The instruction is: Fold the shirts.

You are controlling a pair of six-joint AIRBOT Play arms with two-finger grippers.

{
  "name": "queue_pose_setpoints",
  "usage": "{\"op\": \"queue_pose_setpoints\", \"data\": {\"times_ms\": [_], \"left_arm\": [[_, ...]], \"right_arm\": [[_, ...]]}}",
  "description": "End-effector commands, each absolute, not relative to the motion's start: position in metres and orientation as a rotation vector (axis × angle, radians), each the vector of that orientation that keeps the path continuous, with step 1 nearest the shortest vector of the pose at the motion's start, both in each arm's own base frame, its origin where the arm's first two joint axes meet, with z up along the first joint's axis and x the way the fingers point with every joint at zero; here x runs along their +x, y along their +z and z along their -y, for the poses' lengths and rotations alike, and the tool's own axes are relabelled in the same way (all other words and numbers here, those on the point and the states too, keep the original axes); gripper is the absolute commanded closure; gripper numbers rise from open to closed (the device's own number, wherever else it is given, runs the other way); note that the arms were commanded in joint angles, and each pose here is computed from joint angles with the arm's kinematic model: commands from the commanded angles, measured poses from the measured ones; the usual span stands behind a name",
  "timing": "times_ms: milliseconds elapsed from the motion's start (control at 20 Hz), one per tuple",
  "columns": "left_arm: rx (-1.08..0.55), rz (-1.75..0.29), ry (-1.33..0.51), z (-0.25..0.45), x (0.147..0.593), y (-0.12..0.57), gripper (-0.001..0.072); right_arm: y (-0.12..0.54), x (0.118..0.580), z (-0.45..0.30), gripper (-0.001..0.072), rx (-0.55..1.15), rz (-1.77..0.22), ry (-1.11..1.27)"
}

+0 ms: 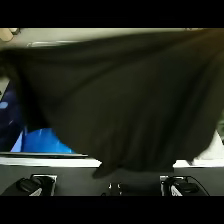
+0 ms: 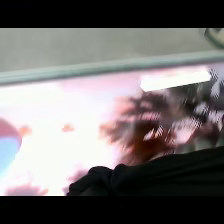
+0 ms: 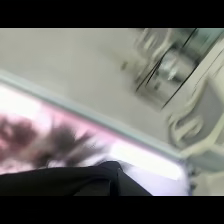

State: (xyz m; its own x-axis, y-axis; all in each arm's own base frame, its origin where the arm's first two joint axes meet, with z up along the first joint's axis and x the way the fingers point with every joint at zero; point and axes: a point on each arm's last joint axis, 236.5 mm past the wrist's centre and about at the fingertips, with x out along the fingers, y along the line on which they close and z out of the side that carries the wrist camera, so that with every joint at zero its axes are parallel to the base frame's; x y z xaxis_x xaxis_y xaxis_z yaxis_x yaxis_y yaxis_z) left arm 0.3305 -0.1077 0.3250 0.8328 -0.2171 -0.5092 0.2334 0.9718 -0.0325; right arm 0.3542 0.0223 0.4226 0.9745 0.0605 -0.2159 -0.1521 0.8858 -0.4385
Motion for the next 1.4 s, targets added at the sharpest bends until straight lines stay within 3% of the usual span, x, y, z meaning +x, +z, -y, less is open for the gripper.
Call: {"op": "queue_pose_setpoints", "data": {"times_ms": [0,100,250,450,650,700,750,800,850,950,1000,1050,1200,1350], "left_arm": [[0.137,-0.923,-0.192,0.108,0.337,0.168,0.0684],[0.148,-0.985,-0.204,0.12,0.357,0.121,0.0684],[0.129,-1.042,-0.173,0.121,0.4,0.076,0.0683],[-0.044,-1.18,-0.156,0.115,0.444,0.019,0.0683],[-0.258,-1.281,-0.189,0.134,0.46,-0.022,0.0682],[-0.286,-1.297,-0.197,0.138,0.461,-0.027,0.0639],[-0.279,-1.309,-0.195,0.135,0.461,-0.027,0.0421],[-0.234,-1.319,-0.215,0.126,0.46,-0.022,0.0094],[-0.18,-1.344,-0.244,0.115,0.455,-0.015,0.0051],[-0.112,-1.449,-0.303,0.093,0.428,-0.007,0.0065],[-0.16,-1.468,-0.303,0.088,0.419,-0.005,0.0124],[-0.219,-1.479,-0.316,0.09,0.409,-0.005,0.0124],[-0.356,-1.58,-0.443,0.123,0.356,-0.028,0.0117],[-0.376,-1.639,-0.438,0.142,0.321,-0.07,0.0117]], "right_arm": [[0.318,0.452,-0.035,0.0692,-0.443,-0.446,0.19],[0.27,0.503,-0.056,0.0692,-0.339,-0.483,0.251],[0.196,0.54,-0.089,0.0692,-0.096,-0.612,0.331],[0.122,0.54,-0.127,0.0692,0.107,-0.819,0.446],[0.065,0.527,-0.143,0.068,0.085,-0.986,0.49],[0.062,0.525,-0.144,0.051,0.09,-0.998,0.496],[0.065,0.522,-0.141,0.0248,0.085,-1.004,0.5],[0.062,0.51,-0.13,0.0122,0.006,-1.043,0.526],[0.05,0.487,-0.105,0.0155,-0.076,-1.156,0.506],[0.029,0.434,-0.062,0.0159,-0.125,-1.406,0.493],[0.021,0.404,-0.053,0.016,-0.135,-1.52,0.542],[0.012,0.379,-0.048,0.0161,-0.133,-1.605,0.556],[-0.02,0.333,-0.054,0.0162,-0.09,-1.611,0.551],[-0.052,0.281,-0.046,0.016,-0.11,-1.638,0.51]]}}
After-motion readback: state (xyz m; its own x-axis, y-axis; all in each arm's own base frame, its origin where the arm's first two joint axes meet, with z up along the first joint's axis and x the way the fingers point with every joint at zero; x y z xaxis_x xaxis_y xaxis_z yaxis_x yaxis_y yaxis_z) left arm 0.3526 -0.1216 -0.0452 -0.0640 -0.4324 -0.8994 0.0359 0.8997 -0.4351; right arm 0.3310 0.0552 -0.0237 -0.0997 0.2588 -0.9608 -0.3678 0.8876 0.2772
